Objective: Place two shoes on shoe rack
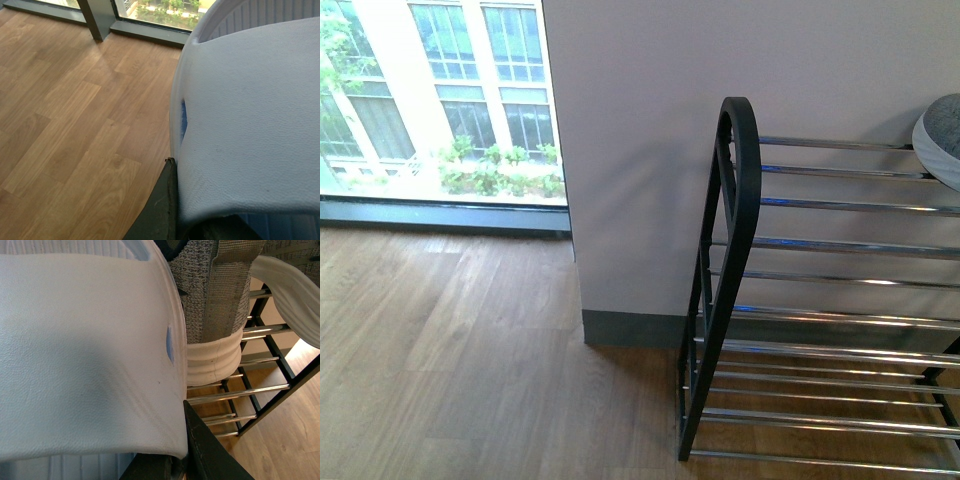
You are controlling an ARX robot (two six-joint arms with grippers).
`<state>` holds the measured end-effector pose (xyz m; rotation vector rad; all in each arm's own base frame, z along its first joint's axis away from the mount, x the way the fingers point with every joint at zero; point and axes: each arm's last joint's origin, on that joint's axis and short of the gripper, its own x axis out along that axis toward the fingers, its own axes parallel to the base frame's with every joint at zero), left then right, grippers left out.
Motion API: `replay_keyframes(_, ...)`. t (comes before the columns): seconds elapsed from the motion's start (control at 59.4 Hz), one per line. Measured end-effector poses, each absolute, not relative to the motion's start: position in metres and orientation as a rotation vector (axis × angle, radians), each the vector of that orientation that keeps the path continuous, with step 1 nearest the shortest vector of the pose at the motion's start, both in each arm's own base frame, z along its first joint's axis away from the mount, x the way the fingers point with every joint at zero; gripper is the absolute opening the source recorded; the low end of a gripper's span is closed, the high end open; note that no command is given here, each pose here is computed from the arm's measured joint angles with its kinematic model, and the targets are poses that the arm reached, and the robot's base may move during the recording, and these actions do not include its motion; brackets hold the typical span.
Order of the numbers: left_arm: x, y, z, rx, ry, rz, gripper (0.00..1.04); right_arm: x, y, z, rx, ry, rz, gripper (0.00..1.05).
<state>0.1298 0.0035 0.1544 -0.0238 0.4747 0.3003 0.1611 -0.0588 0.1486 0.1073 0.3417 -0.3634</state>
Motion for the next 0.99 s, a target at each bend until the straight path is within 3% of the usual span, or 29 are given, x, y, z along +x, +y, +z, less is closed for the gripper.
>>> replay_keyframes(0.269,0.130,0.003,0.154,-0.023,0.475,0.300,0.02,0.161,-0.059,0.148,0.108,0.335,-0.352,0.01)
replay_keyframes(0.471,0.130,0.003,0.154,-0.024,0.475,0.300,0.02,0.168,-0.051,0.165,0.058,0.125,-0.231,0.01)
replay_keyframes(0.69,0.130,0.003,0.154,-0.024,0.474,0.300,0.02,0.197,-0.047,0.185,0.040,0.215,-0.239,0.01)
replay_keyframes(0.993,0.130,0.003,0.154,-0.024,0.474,0.300,0.02,0.267,-0.050,0.209,0.035,0.368,-0.186,0.01)
